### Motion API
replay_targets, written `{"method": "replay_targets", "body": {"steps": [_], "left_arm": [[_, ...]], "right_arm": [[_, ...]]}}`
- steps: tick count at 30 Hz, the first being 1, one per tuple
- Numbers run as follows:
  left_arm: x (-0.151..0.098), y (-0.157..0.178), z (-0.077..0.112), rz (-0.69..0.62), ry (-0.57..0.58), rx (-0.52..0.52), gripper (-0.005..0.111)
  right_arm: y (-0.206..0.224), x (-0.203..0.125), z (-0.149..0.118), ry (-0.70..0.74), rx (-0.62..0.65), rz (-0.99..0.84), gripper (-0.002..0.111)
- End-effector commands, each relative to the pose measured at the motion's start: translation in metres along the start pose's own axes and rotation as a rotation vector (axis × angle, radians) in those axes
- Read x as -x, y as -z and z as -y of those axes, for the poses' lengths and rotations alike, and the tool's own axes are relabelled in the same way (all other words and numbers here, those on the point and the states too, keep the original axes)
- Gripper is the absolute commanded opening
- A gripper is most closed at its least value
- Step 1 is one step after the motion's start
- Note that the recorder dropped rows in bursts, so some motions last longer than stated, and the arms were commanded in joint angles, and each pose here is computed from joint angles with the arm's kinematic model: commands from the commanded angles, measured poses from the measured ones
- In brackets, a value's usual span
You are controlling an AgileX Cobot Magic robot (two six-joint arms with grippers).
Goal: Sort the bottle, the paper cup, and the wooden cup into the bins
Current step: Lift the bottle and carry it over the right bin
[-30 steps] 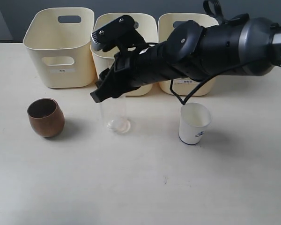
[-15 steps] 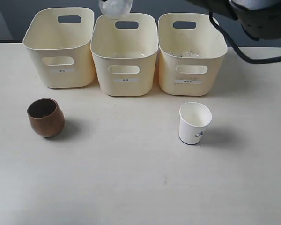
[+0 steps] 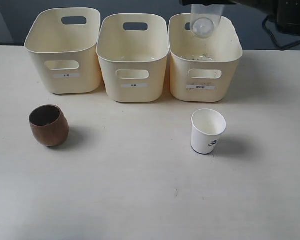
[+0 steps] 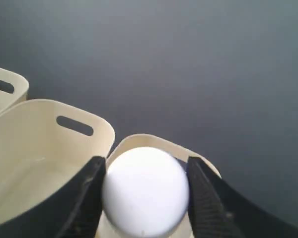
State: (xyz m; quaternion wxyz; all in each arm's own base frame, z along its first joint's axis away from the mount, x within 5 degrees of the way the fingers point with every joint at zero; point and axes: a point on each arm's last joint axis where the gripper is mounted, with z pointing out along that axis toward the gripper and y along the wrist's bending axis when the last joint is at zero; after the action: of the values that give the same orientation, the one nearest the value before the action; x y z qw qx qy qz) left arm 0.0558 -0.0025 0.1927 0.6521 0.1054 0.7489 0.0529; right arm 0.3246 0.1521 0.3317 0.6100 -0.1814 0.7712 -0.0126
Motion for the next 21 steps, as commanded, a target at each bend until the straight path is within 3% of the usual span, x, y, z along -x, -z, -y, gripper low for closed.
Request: {"method": "replay_targets", "body": {"steps": [1,8,21], "left_arm": [[0.0,0.0,0.0,0.007,0.0,0.005,0.0],[0.0,0.0,0.0,0.007,0.0,0.005,0.0],[0.0,0.0,0.0,0.007,0.0,0.005,0.0]], "right_arm": [[-0.022,-0.021,0.012,-0.011,0.052,-0.065,-0.001],[-0.064,-0.037,0.02,-0.067,0.106,-0.111,-0.001],[-0.135,-0.065,0.004,-0.075,0.12,-0.166,-0.001]]}}
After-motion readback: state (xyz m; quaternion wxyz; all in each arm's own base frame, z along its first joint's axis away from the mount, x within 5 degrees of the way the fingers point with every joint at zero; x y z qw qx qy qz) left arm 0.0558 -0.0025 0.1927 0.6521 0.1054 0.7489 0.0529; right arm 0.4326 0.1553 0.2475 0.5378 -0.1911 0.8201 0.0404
